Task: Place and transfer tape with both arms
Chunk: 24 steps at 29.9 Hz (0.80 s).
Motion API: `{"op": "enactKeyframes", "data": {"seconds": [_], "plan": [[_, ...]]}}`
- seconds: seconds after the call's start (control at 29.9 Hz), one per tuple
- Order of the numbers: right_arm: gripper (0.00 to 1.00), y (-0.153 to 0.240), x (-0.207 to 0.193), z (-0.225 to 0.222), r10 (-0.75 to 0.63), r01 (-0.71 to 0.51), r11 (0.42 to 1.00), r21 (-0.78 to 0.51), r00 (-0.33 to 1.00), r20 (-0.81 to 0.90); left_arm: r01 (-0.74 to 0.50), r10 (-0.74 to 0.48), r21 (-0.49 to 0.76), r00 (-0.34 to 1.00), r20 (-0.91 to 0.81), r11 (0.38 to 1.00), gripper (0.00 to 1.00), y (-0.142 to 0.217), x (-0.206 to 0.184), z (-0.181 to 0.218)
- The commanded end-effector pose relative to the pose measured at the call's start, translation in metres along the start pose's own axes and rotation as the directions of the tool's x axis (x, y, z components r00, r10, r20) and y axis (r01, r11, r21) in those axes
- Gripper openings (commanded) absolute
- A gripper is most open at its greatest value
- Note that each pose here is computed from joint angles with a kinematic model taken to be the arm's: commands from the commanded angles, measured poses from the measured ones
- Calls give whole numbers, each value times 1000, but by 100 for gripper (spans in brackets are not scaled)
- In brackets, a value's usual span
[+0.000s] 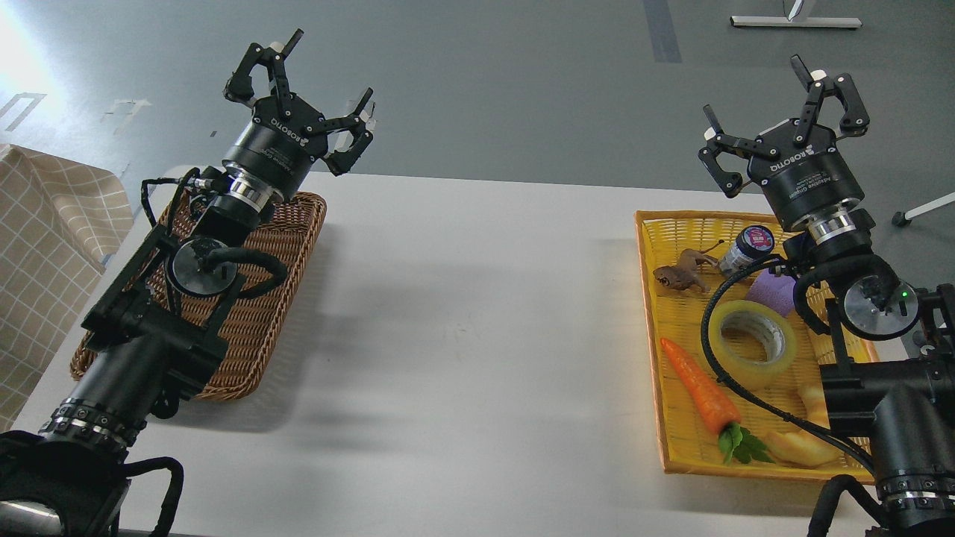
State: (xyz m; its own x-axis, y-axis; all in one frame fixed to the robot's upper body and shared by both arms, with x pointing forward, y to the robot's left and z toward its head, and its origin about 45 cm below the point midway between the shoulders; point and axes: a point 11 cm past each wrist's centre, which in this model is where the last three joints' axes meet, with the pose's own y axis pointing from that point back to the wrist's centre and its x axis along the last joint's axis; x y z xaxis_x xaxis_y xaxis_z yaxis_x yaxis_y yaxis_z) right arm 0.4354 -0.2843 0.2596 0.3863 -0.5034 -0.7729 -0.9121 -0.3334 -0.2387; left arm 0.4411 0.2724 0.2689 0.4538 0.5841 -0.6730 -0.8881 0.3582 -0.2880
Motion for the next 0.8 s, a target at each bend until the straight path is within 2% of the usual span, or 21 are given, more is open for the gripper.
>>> {"op": "enactKeyframes", "data": {"seconds": [0.0, 0.77], "plan": [[100, 0, 0, -1, 1, -1, 1000, 3, 1000, 1, 0, 0, 0, 1000, 0, 1000, 98, 0, 0, 0], [100, 1, -1, -3, -3, 3, 1000, 11, 1000, -2, 11, -11, -2, 1000, -1, 1000, 98, -1, -4, 0]]}}
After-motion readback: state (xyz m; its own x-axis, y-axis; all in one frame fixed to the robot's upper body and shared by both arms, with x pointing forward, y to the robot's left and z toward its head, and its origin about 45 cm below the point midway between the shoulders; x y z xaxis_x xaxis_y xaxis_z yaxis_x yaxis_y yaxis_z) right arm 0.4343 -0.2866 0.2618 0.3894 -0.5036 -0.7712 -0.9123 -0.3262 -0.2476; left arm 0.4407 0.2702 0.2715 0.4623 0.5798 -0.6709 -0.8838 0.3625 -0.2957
